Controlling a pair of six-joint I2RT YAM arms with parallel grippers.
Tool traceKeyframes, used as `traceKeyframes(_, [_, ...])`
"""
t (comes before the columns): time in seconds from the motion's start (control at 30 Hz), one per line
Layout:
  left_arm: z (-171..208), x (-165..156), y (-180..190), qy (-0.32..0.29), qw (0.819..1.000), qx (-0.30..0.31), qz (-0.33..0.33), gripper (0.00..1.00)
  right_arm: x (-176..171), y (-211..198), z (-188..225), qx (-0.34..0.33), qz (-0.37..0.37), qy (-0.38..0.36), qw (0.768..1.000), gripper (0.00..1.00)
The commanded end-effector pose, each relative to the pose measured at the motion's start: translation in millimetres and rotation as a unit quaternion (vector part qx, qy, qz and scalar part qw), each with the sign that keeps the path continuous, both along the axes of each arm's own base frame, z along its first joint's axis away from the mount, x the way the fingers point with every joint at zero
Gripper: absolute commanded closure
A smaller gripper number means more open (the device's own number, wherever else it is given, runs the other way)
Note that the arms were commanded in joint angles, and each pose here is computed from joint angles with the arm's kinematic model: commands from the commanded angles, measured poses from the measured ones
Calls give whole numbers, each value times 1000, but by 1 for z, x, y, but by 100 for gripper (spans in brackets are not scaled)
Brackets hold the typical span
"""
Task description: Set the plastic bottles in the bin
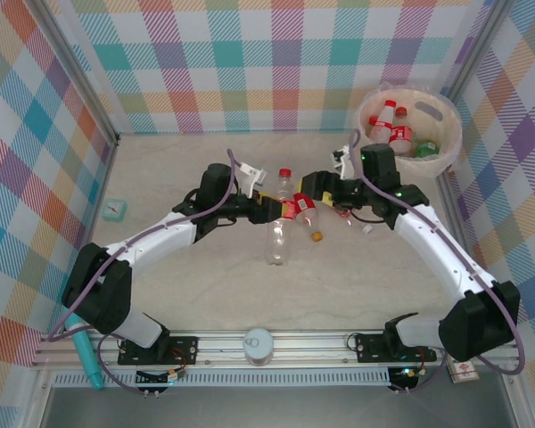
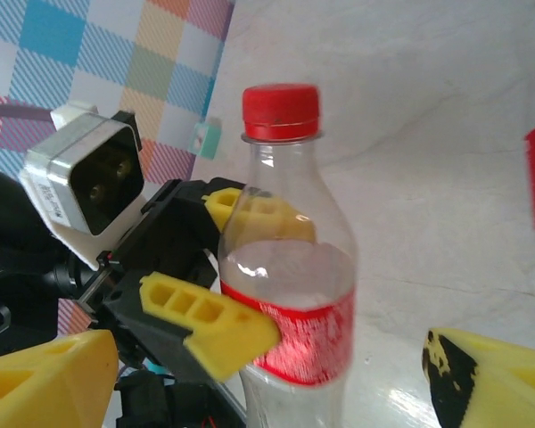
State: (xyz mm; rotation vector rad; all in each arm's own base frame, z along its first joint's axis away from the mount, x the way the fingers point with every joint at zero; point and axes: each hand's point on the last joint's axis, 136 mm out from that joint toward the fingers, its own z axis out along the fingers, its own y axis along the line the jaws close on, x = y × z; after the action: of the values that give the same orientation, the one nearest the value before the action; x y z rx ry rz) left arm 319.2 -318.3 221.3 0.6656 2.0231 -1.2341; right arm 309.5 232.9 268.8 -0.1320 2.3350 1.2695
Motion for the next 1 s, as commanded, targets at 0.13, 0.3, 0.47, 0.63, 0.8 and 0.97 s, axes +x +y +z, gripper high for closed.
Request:
traceKeyframes(0.13, [41, 0, -19, -22, 995, -85, -45, 46, 15, 18, -15, 14, 8, 17, 1000, 11])
traceKeyframes(0.3, [43, 4, -24, -20, 994, -96, -46, 44, 18, 30, -18, 36, 25, 29, 999, 16])
traceKeyframes(0.47, [43, 5, -31, -22, 994, -97, -53, 42, 18, 38, -18, 48, 36, 35, 998, 18])
traceKeyframes(0.63, [48, 5, -33, -26, 993, -100, -56, 41, 22, 41, -22, 51, 36, 42, 997, 29])
traceKeyframes(0.8, [49, 1, -36, -26, 993, -100, -64, 40, 24, 44, -21, 54, 37, 44, 997, 34])
traceKeyframes(0.97, [48, 4, -36, -27, 993, -95, -58, 37, 26, 43, -16, 51, 32, 41, 997, 47])
